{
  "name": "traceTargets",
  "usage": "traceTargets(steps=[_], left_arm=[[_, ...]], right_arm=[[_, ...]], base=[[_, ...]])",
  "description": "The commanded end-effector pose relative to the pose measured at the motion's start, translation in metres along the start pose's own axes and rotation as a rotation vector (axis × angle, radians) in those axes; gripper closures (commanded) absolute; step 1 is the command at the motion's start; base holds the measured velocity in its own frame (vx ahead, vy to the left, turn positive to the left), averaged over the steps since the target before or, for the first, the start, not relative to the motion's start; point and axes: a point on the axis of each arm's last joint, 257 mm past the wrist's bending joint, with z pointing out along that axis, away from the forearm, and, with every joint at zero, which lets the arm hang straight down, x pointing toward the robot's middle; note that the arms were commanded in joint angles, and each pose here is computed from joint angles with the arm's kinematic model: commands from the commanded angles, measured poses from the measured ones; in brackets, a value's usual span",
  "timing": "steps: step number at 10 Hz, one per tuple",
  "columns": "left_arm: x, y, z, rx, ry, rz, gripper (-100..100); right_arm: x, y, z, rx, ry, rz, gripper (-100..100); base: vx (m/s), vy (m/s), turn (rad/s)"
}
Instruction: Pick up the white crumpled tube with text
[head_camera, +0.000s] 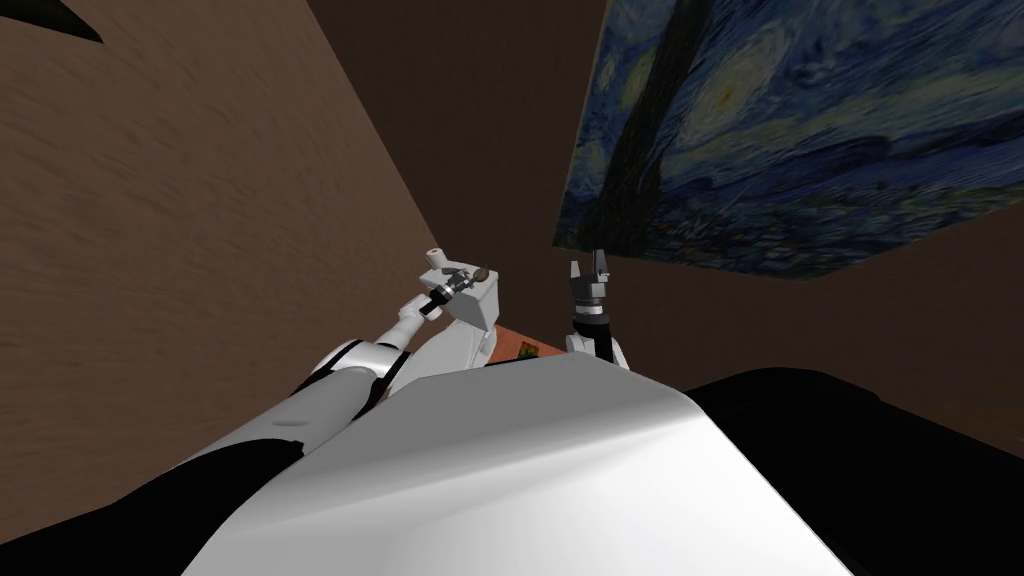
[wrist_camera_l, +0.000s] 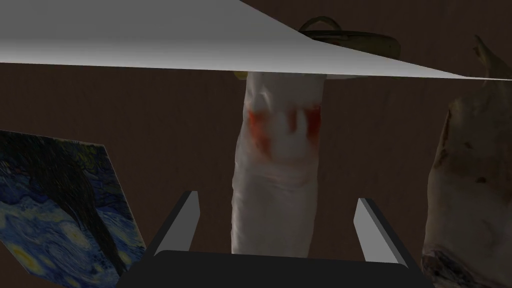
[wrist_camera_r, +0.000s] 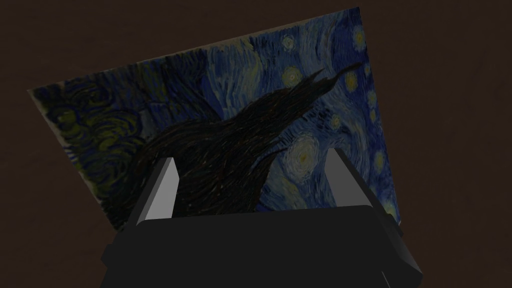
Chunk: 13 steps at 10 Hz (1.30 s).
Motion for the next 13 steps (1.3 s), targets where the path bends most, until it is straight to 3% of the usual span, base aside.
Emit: traceTargets(steps=[1,4,5,9,10,11,12,13], left_arm=[[0.0,-0.004,0.019,-0.016,0.002,0.002,-100],[0.002,-0.001,0.017,-0.03,0.01,0.001,-100],[0.002,-0.001,0.017,-0.031,0.011,0.001,100],[0.002,-0.001,0.018,-0.031,0.011,0.003,100],[0.002,-0.001,0.018,-0.031,0.011,0.002,0],[0.002,0.002,0.006,-0.017,0.007,0.0,100],[0.002,0.002,0.006,-0.017,0.007,0.0,100],[0.002,0.004,-0.007,-0.002,0.004,-0.001,100]], right_arm=[[0.0,0.0,0.0,0.0,0.0,0.0,0],[0.0,0.0,0.0,0.0,0.0,0.0,0],[0.0,0.0,0.0,0.0,0.0,0.0,0],[0.0,0.0,0.0,0.0,0.0,0.0,0],[0.0,0.0,0.0,0.0,0.0,0.0,0],[0.0,0.0,0.0,0.0,0.0,0.0,0],[0.0,0.0,0.0,0.0,0.0,0.0,0],[0.0,0.0,0.0,0.0,0.0,0.0,0]], base=[[-0.105,0.13,-0.186],[-0.04,0.049,-0.014],[0.0,0.0,0.0],[0.0,0.0,0.0],[0.0,0.0,0.0],[0.051,-0.085,0.119],[0.068,-0.095,0.092],[0.075,-0.097,0.09]])
